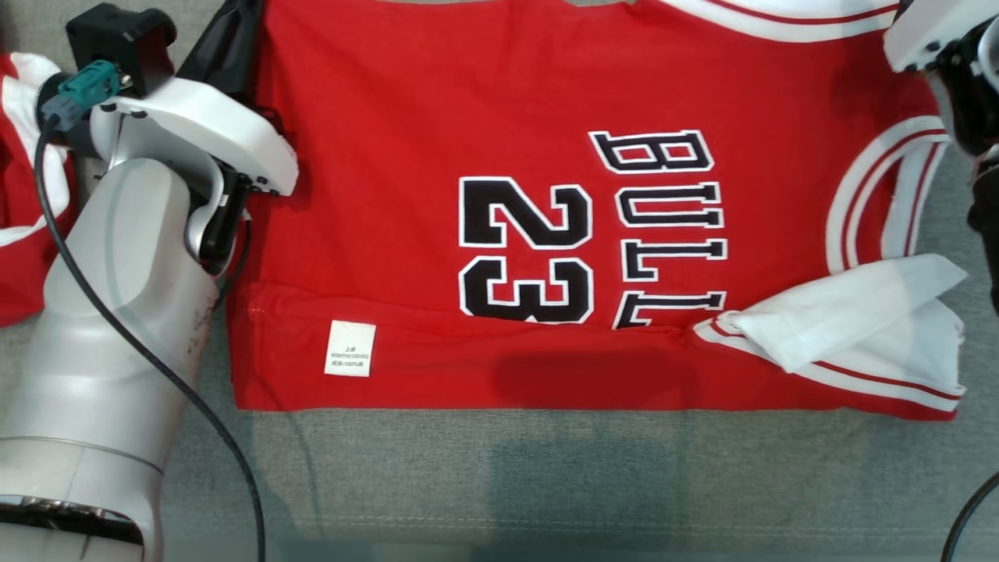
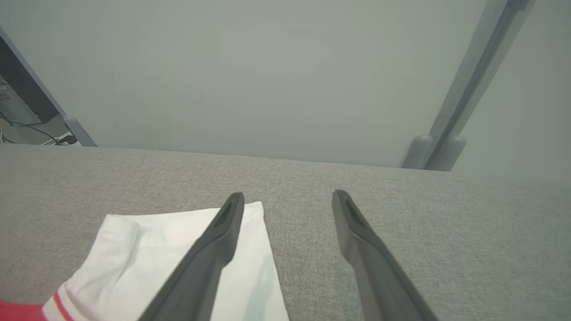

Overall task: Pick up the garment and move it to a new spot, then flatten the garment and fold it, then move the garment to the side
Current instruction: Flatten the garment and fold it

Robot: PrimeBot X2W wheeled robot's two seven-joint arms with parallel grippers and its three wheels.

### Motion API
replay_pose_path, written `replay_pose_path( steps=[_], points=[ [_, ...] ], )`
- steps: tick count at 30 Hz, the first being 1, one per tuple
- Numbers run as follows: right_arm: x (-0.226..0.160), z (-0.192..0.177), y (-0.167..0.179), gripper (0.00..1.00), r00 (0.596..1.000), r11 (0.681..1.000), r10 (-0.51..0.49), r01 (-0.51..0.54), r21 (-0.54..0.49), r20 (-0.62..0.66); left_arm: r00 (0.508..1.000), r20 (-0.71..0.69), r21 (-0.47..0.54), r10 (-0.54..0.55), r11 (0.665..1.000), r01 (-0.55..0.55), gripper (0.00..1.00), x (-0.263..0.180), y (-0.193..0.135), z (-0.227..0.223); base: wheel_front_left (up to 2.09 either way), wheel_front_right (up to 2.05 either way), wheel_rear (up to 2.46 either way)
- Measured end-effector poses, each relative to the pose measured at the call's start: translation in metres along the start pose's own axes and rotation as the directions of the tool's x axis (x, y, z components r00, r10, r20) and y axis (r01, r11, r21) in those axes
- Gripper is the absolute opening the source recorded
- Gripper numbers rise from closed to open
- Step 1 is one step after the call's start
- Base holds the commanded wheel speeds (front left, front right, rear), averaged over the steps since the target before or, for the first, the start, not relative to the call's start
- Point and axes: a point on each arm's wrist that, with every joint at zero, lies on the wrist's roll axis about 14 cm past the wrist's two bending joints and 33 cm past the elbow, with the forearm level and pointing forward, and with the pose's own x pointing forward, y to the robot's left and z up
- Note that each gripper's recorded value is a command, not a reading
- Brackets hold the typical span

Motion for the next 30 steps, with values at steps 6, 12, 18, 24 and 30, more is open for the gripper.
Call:
replay_pose_path(
  steps=[6,12,18,24,30],
  points=[
    [0.027,-0.024,0.0,1.0,0.99,1.0,0.001,0.0,0.008,-0.139,1.0,0.012,-0.019,0.005,1.0,-0.005,0.0,0.001,0.0,-0.005,0.0,0.0,0.0],
    [0.046,-0.037,0.008,1.0,0.977,1.0,0.016,-0.016,0.001,-0.212,1.0,0.019,-0.023,0.012,1.0,-0.012,0.0,0.001,0.001,-0.01,0.0,0.0,0.0],
    [0.054,-0.052,0.02,1.0,0.955,0.999,0.035,-0.038,-0.002,-0.293,1.0,0.024,-0.024,0.012,1.0,-0.011,0.0,0.001,0.002,-0.01,0.0,0.0,0.0],
    [0.057,-0.054,0.023,1.0,0.947,0.999,0.038,-0.041,-0.004,-0.319,1.0,0.027,-0.026,0.014,1.0,-0.013,0.0,-0.001,0.001,-0.009,0.0,0.0,0.0],
    [0.063,-0.056,0.023,0.89,0.94,0.999,0.032,-0.035,-0.003,-0.34,1.0,0.023,-0.028,0.016,0.999,-0.015,0.0,-0.001,0.001,-0.011,0.0,0.0,0.0]
  ],
)
